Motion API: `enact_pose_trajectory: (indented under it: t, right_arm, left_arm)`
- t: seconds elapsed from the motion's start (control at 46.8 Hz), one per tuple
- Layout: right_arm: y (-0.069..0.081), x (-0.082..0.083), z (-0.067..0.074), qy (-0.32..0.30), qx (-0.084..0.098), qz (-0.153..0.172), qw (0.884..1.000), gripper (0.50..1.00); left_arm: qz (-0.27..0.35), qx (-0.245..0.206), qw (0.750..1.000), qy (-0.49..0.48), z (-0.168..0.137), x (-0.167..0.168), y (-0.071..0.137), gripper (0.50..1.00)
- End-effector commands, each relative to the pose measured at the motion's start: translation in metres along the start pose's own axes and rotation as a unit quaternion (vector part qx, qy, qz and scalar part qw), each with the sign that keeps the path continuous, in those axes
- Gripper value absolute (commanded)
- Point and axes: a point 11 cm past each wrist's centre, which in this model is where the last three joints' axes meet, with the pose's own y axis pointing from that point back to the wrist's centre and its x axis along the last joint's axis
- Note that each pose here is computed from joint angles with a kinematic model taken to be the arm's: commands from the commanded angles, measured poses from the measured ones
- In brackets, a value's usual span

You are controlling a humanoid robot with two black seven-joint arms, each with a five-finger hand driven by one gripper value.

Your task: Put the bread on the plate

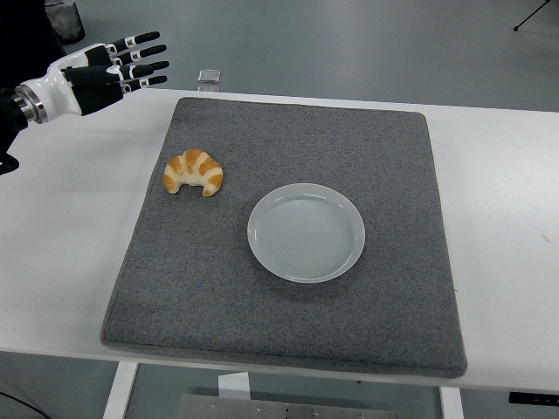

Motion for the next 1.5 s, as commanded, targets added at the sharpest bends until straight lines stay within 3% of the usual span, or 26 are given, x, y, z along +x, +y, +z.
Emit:
enact_pose_trajectory:
  t: [0.0, 0.171, 0.427, 0.812, 1.068, 1.474]
  right_arm:
    - [0.000, 0.000, 0.000, 0.000, -0.001, 0.000, 1.000, 0.952]
    - [0.000, 0.000, 0.000, 0.000, 0.000, 0.000, 1.000, 0.952]
    - [0.000, 0.000, 0.000, 0.000, 0.000, 0.000, 1.000, 0.952]
    - [0.000, 0.000, 0.000, 0.000, 0.000, 0.000, 1.000, 0.952]
    - [0.000, 0.000, 0.000, 0.000, 0.000, 0.000, 1.000, 0.952]
    - [0.000, 0.000, 0.000, 0.000, -0.001, 0.000, 1.000, 0.952]
  left_arm:
    - [-0.005, 0.011, 0.998, -0.054, 0.004, -0.002, 0.001, 0.996]
    - [-0.026, -0.004, 0.991, -0.133, 0.016, -0.011, 0.004, 0.996]
    - [-0.059, 0.014, 0.973, -0.223, 0.020, -0.026, 0.009, 0.996]
    - [-0.111, 0.021, 0.929, -0.353, 0.027, -0.047, 0.018, 0.994]
    - [-0.059, 0.007, 0.887, -0.458, 0.022, -0.056, 0.011, 0.994]
    - [-0.035, 0.038, 0.829, -0.557, -0.023, -0.053, 0.002, 0.994]
